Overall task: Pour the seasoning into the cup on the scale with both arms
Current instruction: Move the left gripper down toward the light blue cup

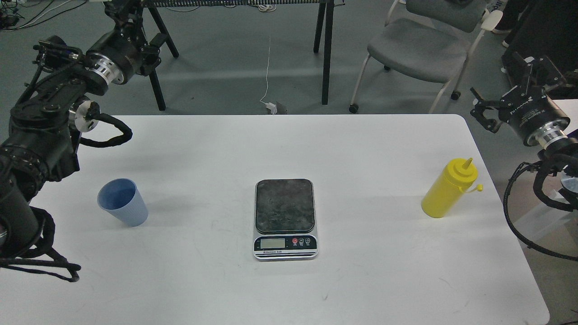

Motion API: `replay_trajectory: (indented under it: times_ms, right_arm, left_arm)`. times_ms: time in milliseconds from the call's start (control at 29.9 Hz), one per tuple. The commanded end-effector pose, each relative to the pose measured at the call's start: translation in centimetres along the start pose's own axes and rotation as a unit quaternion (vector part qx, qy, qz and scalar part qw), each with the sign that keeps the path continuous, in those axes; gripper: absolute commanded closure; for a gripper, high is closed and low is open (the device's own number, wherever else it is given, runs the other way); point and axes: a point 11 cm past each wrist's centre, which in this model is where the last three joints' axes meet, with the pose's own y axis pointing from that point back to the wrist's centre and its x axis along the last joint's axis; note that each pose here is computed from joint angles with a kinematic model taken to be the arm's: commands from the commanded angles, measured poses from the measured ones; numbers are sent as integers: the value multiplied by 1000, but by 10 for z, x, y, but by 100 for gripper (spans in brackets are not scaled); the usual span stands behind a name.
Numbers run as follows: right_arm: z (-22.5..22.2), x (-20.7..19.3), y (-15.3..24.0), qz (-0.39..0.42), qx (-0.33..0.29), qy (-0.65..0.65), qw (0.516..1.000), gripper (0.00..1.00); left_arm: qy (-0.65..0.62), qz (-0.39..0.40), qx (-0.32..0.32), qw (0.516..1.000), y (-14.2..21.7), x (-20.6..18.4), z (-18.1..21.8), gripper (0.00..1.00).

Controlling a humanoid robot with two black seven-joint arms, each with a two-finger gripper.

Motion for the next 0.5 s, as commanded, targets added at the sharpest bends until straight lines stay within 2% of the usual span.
replay_trajectory:
  times_ms: [0, 167, 335, 468]
  right_arm:
    - [1, 2, 2, 2, -1, 0, 1000, 1]
    - [1, 1, 2, 1, -1, 0, 1000, 1]
    - [1, 1, 2, 1, -1, 0, 1000, 1]
    - [3, 3, 3, 3, -3, -1, 1000, 1]
  left_arm:
    - [5, 3, -2, 1000, 1, 1, 0, 1]
    - [-4, 0, 3, 1000, 1, 2, -1, 1]
    - [-6, 23, -8, 1000, 9, 25, 11, 1]
    - [-55, 7, 21, 998, 14, 30, 9, 1]
